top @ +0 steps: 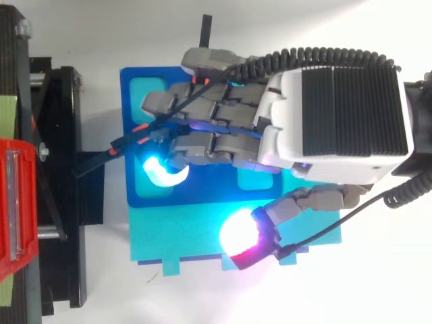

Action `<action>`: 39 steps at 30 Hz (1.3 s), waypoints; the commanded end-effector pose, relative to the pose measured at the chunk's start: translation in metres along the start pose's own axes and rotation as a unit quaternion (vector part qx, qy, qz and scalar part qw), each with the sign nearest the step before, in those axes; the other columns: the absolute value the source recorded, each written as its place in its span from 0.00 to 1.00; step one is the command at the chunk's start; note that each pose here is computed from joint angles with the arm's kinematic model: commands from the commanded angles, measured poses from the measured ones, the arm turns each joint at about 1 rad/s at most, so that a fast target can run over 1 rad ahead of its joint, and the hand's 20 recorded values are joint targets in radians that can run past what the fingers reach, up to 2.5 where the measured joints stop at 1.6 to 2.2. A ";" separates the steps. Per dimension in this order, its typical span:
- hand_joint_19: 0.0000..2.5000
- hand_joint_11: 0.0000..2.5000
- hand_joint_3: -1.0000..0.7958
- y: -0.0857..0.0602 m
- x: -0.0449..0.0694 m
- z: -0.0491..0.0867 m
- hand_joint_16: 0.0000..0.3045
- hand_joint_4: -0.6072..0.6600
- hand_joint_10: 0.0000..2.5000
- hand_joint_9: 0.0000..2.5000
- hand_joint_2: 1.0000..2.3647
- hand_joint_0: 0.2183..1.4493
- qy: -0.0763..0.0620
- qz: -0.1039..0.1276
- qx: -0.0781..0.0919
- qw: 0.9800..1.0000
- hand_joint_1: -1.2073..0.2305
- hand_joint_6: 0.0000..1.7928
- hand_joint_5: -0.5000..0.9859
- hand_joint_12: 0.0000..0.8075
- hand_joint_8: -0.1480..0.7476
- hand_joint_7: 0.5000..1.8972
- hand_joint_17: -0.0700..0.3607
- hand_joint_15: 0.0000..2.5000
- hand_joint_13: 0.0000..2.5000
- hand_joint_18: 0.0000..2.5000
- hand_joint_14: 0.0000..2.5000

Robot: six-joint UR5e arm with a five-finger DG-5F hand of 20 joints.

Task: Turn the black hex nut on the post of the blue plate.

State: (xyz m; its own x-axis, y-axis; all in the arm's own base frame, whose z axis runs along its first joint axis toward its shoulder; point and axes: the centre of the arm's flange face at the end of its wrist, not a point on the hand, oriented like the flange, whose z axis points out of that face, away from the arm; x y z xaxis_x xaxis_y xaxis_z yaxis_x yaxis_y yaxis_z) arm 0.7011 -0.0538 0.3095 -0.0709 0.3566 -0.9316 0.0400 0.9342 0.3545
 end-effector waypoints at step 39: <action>0.00 0.00 0.28 -0.016 0.014 0.024 0.11 0.57 0.00 0.10 0.00 0.22 0.007 -0.017 -0.008 1.000 0.42 0.28 0.17 0.36 0.36 0.16 0.33 0.01 0.16 0.09 0.00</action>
State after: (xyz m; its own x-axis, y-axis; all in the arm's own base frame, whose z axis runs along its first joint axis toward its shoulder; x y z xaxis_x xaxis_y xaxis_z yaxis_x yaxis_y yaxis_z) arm 0.7233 -0.0634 0.2879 -0.0882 0.3278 -0.9406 0.0206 0.9447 0.3273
